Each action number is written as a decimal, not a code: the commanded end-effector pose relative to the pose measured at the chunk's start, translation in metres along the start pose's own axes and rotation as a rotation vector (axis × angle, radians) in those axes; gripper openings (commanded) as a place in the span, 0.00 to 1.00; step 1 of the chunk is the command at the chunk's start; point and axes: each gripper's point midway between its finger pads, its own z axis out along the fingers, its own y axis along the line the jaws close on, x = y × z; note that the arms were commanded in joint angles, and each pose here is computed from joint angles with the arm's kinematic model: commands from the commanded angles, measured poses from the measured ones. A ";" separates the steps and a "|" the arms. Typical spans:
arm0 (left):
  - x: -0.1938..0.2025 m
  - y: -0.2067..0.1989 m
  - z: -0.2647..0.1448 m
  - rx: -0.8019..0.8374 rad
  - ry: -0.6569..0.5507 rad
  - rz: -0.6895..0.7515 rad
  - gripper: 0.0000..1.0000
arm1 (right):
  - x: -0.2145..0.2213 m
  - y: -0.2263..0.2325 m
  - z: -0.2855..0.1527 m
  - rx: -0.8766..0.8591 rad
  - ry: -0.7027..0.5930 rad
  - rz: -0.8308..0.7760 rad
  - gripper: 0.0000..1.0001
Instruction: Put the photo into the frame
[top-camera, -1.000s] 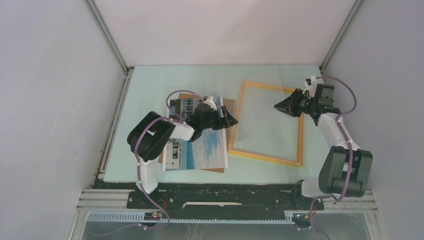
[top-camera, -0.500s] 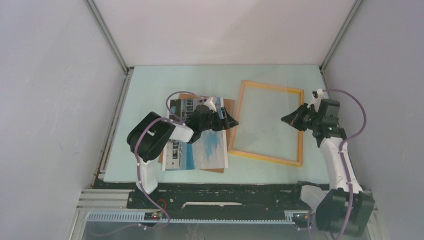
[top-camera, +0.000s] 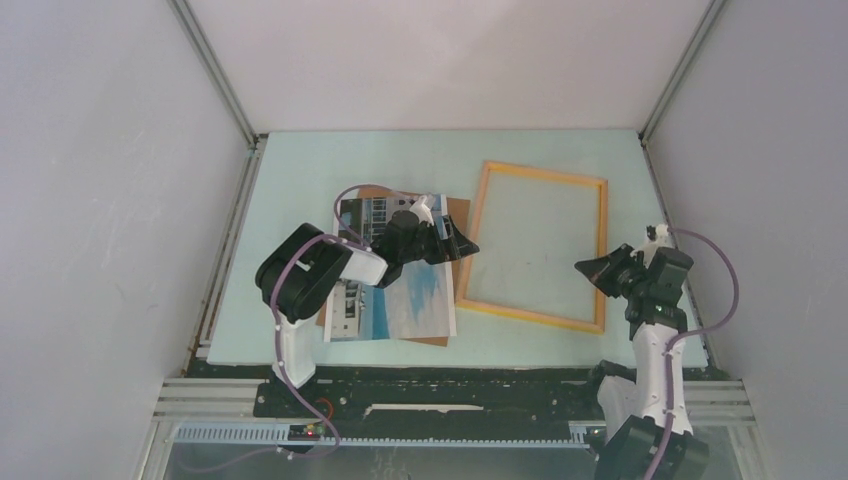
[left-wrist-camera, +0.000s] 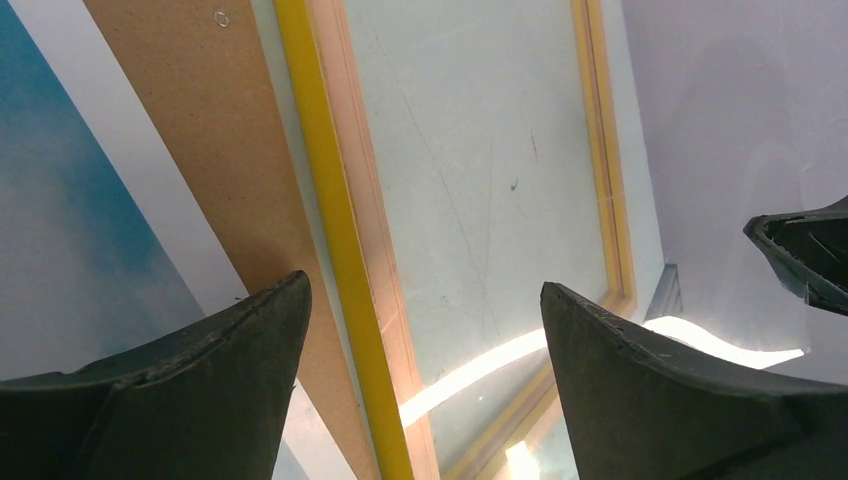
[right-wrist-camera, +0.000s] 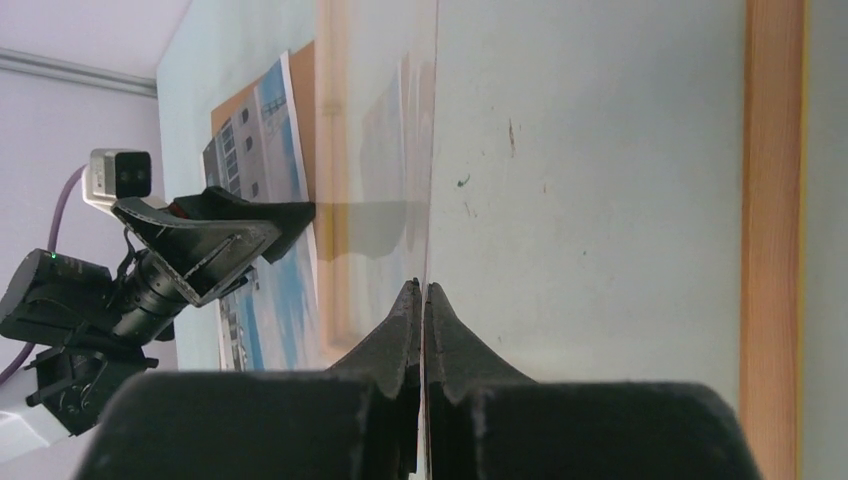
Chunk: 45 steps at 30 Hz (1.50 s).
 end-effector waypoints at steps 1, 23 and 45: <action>0.008 -0.001 0.001 0.026 0.018 -0.020 0.93 | -0.030 0.013 -0.002 -0.072 -0.112 -0.088 0.00; 0.011 0.001 0.005 0.028 0.033 -0.032 0.93 | -0.031 0.009 0.009 -0.158 0.000 -0.015 0.00; 0.017 -0.003 0.010 0.049 0.060 -0.034 0.92 | -0.036 -0.006 0.024 -0.142 0.121 0.099 0.00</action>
